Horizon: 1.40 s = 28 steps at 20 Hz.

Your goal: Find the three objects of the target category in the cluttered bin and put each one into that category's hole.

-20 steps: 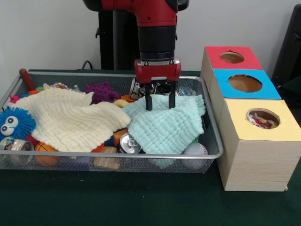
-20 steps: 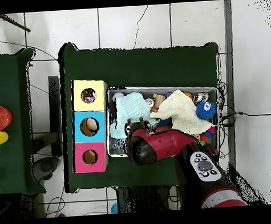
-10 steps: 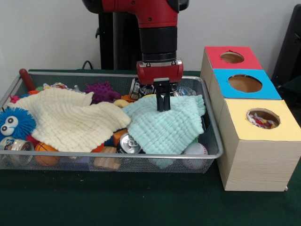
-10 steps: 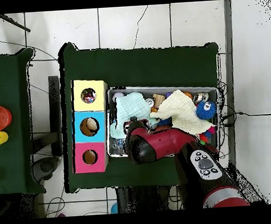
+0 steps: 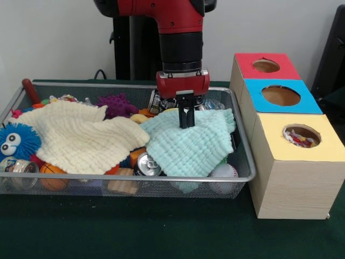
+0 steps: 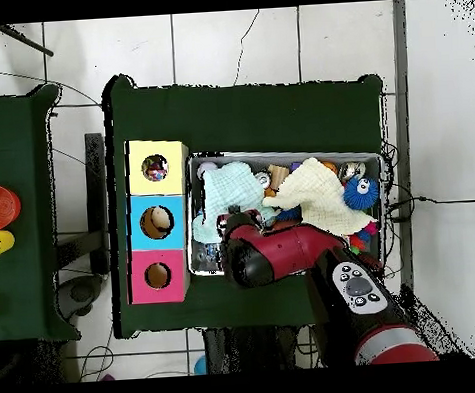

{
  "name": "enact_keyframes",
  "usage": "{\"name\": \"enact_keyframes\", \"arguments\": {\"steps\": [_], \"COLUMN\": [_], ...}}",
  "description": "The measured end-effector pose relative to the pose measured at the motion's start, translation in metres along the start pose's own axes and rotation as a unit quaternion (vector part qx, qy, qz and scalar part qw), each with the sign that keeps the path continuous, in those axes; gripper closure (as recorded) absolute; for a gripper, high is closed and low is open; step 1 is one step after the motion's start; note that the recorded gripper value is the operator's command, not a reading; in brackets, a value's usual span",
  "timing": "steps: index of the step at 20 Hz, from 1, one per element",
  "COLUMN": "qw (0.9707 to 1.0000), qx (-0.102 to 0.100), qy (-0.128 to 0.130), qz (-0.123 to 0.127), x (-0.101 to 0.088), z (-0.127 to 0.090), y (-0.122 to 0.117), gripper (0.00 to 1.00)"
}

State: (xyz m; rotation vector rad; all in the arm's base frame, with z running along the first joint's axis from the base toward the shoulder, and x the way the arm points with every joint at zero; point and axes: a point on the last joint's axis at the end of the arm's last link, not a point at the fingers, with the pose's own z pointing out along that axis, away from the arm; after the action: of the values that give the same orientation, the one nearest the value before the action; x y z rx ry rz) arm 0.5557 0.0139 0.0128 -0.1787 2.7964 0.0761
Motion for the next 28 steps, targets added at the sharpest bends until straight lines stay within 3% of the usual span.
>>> {"name": "enact_keyframes", "arguments": {"steps": [5,14,28], "qw": [1.0,0.9994,0.9966], "qx": [-0.001,-0.002,-0.008], "qy": [-0.001,-0.009,-0.059], "qz": [-0.001,-0.033,-0.058], "x": [0.0,0.0,-0.025], "z": [0.0,0.002,0.01], "y": [0.001,0.003,0.018], "gripper": [1.0,1.0,1.0]}}
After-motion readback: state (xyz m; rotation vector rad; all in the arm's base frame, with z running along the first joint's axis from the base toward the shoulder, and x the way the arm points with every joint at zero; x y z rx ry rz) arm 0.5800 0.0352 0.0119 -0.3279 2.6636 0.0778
